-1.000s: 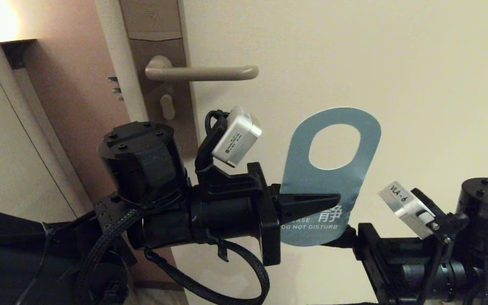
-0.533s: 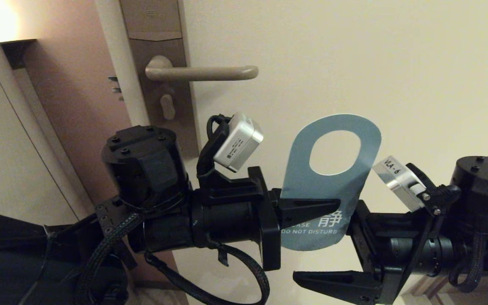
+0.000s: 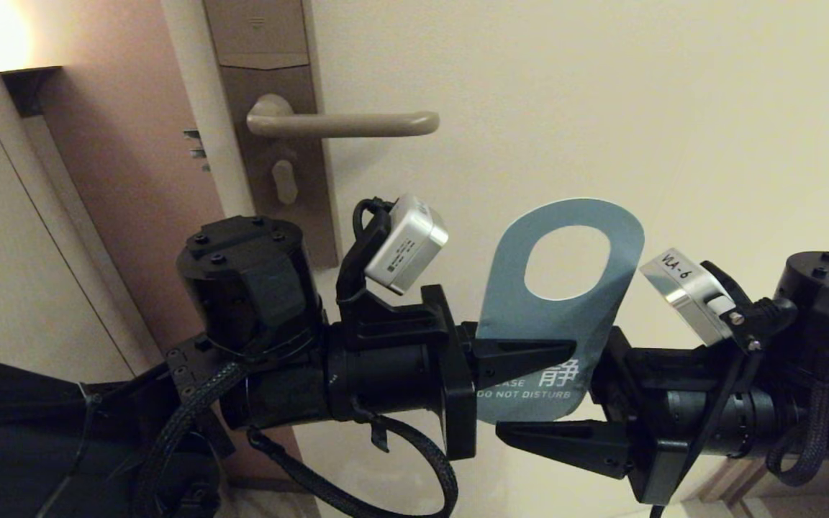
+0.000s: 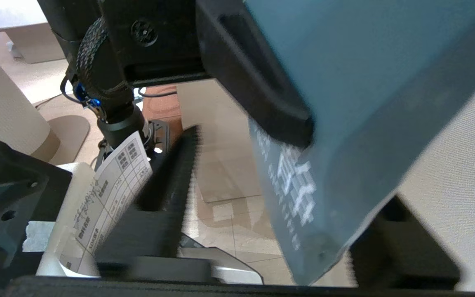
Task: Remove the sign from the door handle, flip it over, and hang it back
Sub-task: Hand it to the other hand
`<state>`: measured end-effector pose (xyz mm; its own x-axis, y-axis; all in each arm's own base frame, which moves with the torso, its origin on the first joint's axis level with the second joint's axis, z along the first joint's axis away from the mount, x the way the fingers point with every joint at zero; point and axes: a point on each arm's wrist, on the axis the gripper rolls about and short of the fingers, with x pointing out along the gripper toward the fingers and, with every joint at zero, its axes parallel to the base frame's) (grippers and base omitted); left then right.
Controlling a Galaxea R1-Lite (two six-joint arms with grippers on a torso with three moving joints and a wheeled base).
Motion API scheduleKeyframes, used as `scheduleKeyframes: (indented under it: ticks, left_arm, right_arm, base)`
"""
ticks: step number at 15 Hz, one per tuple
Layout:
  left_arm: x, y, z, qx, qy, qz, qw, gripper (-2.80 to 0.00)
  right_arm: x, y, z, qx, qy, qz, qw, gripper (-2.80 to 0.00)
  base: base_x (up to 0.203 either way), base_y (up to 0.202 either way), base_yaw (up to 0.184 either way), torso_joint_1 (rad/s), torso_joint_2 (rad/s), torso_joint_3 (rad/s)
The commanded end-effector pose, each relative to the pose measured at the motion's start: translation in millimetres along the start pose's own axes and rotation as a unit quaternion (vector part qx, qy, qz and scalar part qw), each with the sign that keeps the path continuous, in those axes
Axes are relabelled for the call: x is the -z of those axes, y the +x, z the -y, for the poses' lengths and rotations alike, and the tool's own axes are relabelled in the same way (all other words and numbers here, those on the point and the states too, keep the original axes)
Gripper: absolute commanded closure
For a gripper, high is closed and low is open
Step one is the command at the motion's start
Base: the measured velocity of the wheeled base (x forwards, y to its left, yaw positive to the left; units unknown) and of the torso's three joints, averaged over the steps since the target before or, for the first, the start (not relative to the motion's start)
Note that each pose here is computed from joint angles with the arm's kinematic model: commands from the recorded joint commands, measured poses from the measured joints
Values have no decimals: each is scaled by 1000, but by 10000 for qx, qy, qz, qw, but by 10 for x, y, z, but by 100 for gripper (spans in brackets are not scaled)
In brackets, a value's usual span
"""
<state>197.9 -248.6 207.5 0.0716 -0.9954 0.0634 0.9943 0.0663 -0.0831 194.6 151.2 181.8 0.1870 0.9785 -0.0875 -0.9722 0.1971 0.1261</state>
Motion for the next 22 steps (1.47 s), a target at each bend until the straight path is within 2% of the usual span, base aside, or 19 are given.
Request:
scheduleKeyframes:
  ticks: [1, 13, 14, 22]
  left_arm:
    - [-11, 2, -6, 10, 20, 31, 10000, 0]
    - [-3, 86, -50, 46, 58, 50, 10000, 0]
    - [1, 85, -45, 46, 62, 41, 10000, -280]
    - [-57, -16, 38, 50, 65, 92, 9999, -280]
  right_arm:
    - [-14, -11, -15, -29, -33, 33, 10000, 0]
    - [-8, 17, -118, -242, -62, 22, 9997, 0]
    - [-9, 13, -122, -242, -65, 24, 9997, 0]
    - [37, -43, -150, -179, -31, -18, 9998, 0]
  base:
    - [0, 0, 0, 0, 0, 0]
    - [0, 0, 0, 0, 0, 0]
    - [0, 0, 0, 0, 0, 0]
    - [0, 0, 0, 0, 0, 0]
